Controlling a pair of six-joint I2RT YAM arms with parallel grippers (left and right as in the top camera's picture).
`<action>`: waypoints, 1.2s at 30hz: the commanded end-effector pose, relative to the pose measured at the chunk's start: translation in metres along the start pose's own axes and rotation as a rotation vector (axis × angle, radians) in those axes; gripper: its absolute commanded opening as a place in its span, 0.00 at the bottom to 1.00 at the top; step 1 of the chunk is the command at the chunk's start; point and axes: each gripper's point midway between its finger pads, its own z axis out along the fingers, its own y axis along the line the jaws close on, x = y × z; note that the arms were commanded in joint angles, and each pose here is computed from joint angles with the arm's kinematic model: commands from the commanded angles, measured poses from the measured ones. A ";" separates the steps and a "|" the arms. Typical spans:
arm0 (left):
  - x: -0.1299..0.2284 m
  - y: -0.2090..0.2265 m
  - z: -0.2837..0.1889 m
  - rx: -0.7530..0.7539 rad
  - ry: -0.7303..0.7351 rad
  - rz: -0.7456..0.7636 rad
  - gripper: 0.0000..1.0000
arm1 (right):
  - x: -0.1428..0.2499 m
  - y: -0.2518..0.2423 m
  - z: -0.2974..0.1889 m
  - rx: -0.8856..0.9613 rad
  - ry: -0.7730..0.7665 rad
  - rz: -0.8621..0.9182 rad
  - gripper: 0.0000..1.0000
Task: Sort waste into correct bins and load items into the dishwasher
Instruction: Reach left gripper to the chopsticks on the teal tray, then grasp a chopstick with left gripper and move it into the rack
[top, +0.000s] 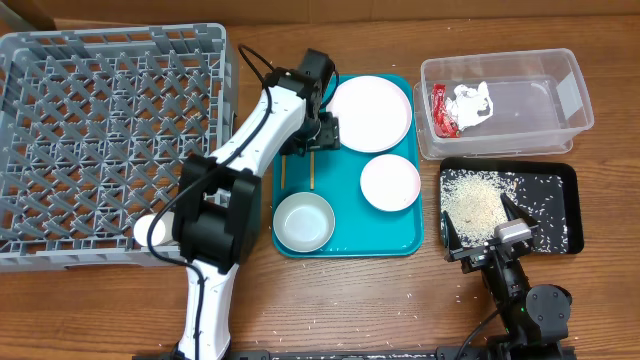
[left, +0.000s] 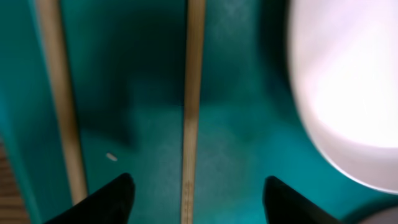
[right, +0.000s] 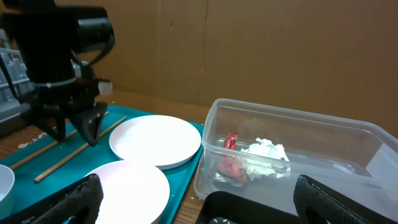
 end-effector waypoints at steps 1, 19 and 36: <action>0.011 0.001 0.025 -0.009 0.066 -0.008 0.56 | 0.002 -0.002 0.000 0.011 -0.003 -0.004 1.00; -0.041 0.043 -0.143 -0.017 -0.141 0.017 0.04 | 0.002 -0.002 0.000 0.011 -0.003 -0.004 1.00; -0.013 0.187 -0.128 -0.306 0.007 -0.120 0.04 | 0.002 -0.002 0.000 0.011 -0.003 -0.004 1.00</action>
